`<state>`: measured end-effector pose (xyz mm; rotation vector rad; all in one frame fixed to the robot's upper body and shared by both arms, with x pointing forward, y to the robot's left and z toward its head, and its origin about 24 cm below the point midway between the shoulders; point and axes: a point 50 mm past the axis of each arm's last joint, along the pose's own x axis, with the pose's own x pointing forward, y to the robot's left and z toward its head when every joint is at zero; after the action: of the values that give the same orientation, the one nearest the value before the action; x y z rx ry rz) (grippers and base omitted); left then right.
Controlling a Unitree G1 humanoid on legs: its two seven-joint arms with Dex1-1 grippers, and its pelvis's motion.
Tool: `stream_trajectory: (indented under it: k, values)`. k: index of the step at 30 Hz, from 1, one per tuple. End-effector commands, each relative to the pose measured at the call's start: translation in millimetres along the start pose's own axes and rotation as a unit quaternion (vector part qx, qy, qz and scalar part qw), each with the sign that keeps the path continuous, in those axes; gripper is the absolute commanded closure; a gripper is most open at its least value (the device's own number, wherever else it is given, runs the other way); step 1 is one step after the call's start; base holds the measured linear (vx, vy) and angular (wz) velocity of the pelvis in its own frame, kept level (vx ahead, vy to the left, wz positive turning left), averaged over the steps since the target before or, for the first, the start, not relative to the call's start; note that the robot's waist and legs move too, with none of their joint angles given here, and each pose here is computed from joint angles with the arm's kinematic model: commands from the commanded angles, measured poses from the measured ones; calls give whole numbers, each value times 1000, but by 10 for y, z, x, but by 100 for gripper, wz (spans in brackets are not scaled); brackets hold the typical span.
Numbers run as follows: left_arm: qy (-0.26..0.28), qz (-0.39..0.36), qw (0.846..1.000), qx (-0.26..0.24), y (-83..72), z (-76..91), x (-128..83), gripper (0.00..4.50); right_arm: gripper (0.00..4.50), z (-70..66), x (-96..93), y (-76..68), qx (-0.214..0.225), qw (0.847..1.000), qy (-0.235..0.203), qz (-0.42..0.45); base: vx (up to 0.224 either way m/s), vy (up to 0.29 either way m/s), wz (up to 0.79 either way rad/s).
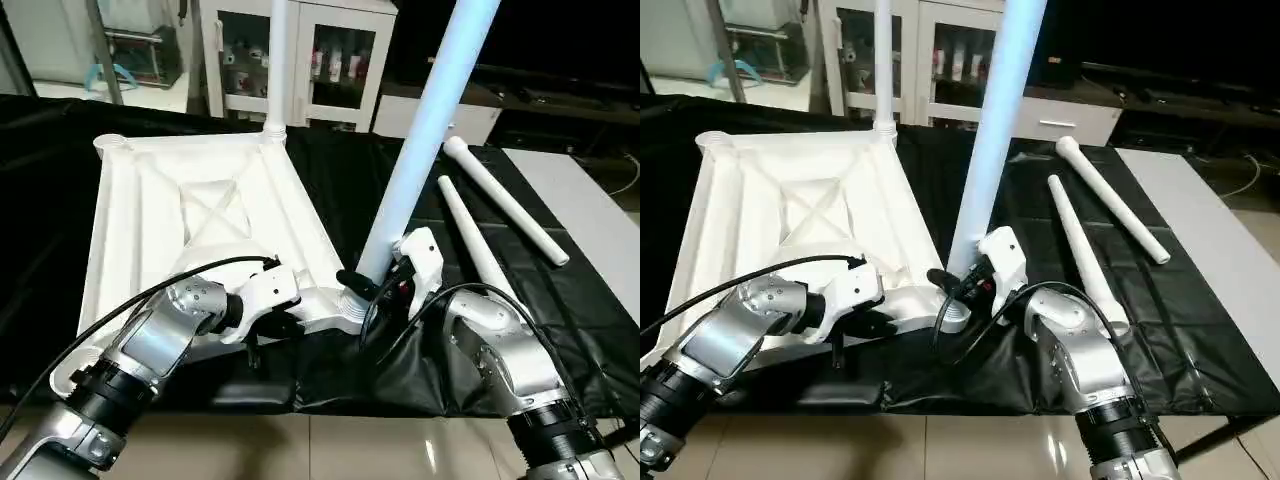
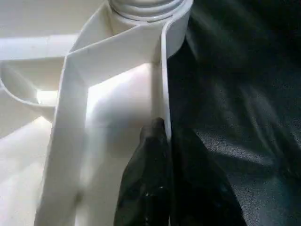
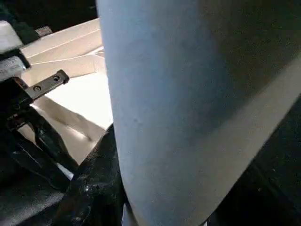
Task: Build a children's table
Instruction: Insert table leg to table base
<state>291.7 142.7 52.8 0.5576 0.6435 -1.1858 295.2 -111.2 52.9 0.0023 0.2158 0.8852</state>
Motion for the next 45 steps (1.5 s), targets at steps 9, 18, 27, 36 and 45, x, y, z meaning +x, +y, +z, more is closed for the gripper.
stream_trajectory:
  k: [9,18,27,36,45]
  values:
    - [23,23,999,-9,30,-54,-1,450,265,-259,-144,-57,53,997,51,-9,62,-28,2]
    - [19,19,1000,-8,11,-53,1,450,265,-286,-157,-51,39,997,72,1,0,0,0]
    - [11,23,1000,-7,11,-43,-27,450,265,-358,-152,-47,29,995,95,-4,0,0,0]
    - [2,61,996,-66,-4,-77,-9,450,265,-271,20,-171,23,995,68,-73,0,0,0]
    - [-24,139,981,-130,-37,125,135,450,265,-91,324,-380,53,980,20,-189,0,0,0]
